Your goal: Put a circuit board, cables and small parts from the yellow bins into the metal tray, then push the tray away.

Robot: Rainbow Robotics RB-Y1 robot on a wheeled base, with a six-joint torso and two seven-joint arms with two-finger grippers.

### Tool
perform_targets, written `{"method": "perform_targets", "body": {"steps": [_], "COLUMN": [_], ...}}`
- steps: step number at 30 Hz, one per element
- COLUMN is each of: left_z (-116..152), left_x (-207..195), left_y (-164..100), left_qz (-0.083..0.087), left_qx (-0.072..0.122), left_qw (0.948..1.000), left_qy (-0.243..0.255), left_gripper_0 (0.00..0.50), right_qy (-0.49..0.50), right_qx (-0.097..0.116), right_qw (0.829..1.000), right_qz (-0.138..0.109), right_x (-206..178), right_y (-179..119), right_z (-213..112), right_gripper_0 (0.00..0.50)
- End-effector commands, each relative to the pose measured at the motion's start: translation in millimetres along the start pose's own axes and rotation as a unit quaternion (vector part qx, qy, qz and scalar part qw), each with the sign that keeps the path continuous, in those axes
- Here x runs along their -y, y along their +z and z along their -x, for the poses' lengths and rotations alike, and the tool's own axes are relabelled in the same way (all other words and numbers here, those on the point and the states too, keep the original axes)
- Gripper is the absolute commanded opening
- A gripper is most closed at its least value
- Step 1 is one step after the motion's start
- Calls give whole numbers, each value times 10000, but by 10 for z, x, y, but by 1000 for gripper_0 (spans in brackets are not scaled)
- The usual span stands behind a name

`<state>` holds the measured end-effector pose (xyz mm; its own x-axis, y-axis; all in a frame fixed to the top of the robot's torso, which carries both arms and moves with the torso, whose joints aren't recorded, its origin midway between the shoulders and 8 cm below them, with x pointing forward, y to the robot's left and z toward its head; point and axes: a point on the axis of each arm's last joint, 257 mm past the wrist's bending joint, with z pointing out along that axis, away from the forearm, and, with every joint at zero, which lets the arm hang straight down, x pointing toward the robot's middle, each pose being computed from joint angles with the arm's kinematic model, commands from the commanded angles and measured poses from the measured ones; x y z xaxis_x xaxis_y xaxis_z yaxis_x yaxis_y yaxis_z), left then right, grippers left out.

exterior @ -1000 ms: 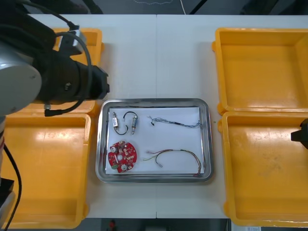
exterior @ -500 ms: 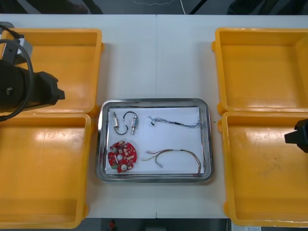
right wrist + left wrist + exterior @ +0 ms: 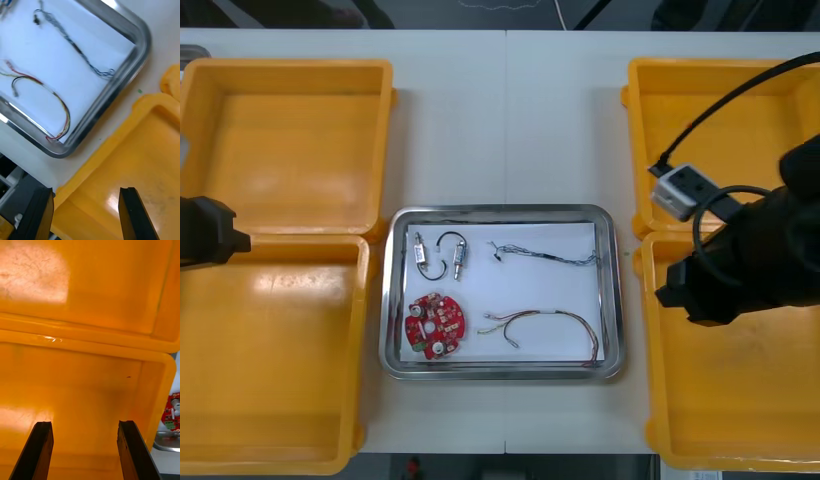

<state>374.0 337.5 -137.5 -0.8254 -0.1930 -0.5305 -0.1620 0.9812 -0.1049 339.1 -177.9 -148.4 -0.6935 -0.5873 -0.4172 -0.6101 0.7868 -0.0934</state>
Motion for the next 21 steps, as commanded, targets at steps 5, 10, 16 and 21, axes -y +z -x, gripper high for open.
{"method": "perform_targets", "body": {"steps": [5, 10, 16, 21], "left_z": [-331, -535, -643, -635], "left_x": [-497, -650, -692, -691], "left_y": [-57, -21, -3, -7], "left_qz": [579, 733, 778, 768], "left_qx": [-342, -626, -789, -783], "left_qw": [9952, 9925, 9899, 9900], "left_qy": [707, 755, 882, 888], "left_gripper_0": [500, 500, 500, 500], "right_qy": [-1220, -1830, -2870, -3697], "right_qx": [-4, -78, -171, -199], "right_qw": [9925, 9830, 9578, 9290], "right_qz": [-28, 79, -40, -16], "right_x": [-508, -876, -1233, -1487], "right_y": [154, 300, 553, 777], "right_z": [415, 551, 638, 653], "right_gripper_0": [500, 500, 500, 500]}}
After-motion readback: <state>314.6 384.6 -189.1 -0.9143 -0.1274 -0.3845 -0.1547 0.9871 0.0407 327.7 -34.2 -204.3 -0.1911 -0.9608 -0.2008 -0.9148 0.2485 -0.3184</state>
